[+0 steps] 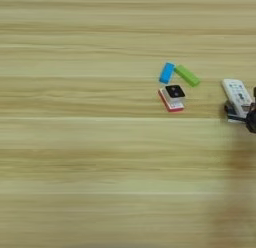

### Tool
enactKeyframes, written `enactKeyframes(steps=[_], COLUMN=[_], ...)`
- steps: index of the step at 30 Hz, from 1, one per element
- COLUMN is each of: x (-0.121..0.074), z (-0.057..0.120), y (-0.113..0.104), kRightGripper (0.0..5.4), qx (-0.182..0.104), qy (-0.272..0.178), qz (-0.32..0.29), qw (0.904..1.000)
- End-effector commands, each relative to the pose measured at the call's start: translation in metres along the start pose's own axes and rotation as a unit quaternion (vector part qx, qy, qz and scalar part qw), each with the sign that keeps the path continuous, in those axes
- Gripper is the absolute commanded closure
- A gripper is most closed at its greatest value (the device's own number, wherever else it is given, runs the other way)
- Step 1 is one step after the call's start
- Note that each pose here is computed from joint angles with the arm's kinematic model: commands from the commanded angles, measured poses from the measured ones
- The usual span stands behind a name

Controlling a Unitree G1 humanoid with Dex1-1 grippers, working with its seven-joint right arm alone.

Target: Move the objects on the table

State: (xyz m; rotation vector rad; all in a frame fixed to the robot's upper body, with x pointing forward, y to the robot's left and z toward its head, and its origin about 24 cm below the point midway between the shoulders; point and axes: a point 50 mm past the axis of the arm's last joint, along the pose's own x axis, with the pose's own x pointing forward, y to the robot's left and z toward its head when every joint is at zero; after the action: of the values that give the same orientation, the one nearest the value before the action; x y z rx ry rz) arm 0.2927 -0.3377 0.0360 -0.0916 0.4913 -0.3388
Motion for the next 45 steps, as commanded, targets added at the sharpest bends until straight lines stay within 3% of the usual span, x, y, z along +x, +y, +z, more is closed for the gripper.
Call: enactKeyframes(steps=[1, 8, 27, 45], x=[0.0001, 0.0008, 0.0023, 0.0027], z=[0.0291, 0.0282, 0.0254, 0.0251], y=[-0.0073, -0.0062, -0.0035, -0.0019], kRightGripper=[0.03, 0.49, 2.45, 2.49], qx=[-0.009, -0.012, -0.017, -0.02], qy=[-0.036, -0.035, -0.029, -0.032], qz=[-0.005, 0.0, 0.01, 0.014], qw=[0.9993, 0.9993, 0.9994, 0.9992])
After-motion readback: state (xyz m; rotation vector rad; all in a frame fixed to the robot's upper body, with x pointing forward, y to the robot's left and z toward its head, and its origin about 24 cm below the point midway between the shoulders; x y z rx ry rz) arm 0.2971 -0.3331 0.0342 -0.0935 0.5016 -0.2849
